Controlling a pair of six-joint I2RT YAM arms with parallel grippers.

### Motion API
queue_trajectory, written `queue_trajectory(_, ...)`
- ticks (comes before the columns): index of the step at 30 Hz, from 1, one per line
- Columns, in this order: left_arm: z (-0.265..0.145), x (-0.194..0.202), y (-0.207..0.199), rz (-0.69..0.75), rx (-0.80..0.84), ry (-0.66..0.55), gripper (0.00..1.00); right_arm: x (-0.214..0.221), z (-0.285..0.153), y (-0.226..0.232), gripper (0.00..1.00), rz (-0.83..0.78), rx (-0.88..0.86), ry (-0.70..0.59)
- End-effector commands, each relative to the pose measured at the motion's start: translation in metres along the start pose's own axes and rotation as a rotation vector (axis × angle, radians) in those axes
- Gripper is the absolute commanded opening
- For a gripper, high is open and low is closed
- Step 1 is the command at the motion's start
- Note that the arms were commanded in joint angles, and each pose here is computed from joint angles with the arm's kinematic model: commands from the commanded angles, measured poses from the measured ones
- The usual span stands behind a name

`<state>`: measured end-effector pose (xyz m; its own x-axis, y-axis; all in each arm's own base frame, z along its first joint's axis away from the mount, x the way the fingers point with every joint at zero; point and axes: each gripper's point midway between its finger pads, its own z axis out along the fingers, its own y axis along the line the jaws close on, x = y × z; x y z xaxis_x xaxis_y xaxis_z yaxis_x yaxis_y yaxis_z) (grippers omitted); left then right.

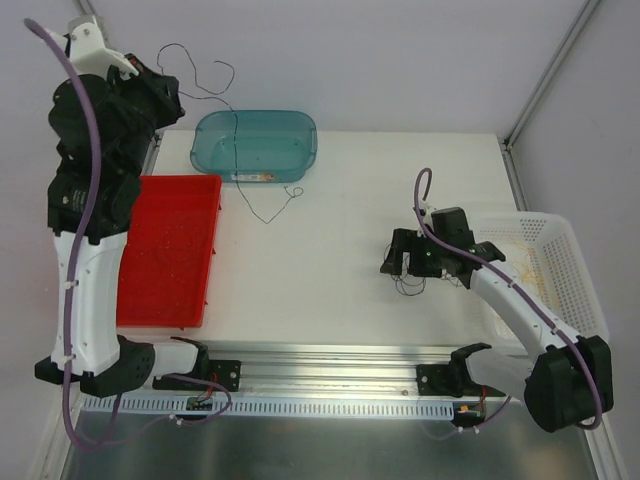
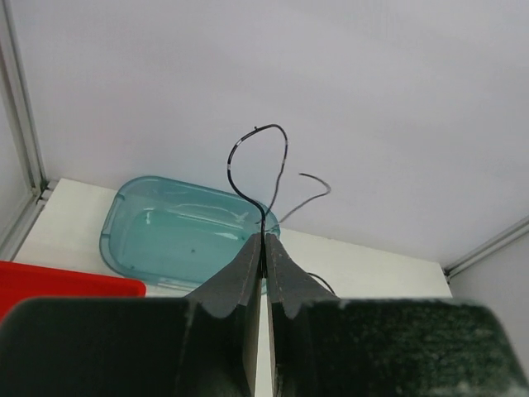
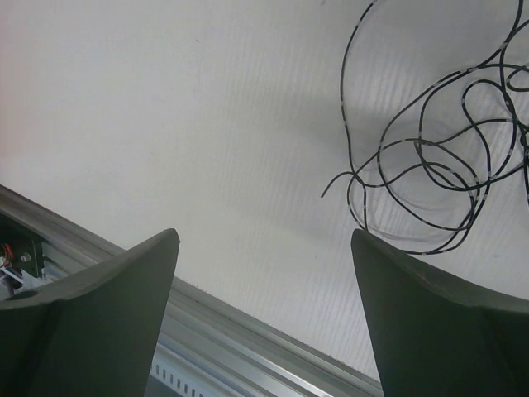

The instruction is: Untangle the cables

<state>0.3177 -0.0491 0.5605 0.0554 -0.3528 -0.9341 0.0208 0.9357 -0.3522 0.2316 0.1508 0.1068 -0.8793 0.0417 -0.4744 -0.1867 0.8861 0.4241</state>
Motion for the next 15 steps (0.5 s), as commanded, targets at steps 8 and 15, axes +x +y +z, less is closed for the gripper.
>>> queue_trajectory(8,0.082,-0.001,-0.019,-0.051,0.036,-0.115,0.04,0.001,-0.016,0.022,0.99,-0.067,-0.101,-0.058)
queue_trajectory(15,0.121,-0.009,-0.021,-0.039,0.009,-0.171,0.04,0.014,-0.014,0.018,0.99,-0.082,-0.097,-0.018)
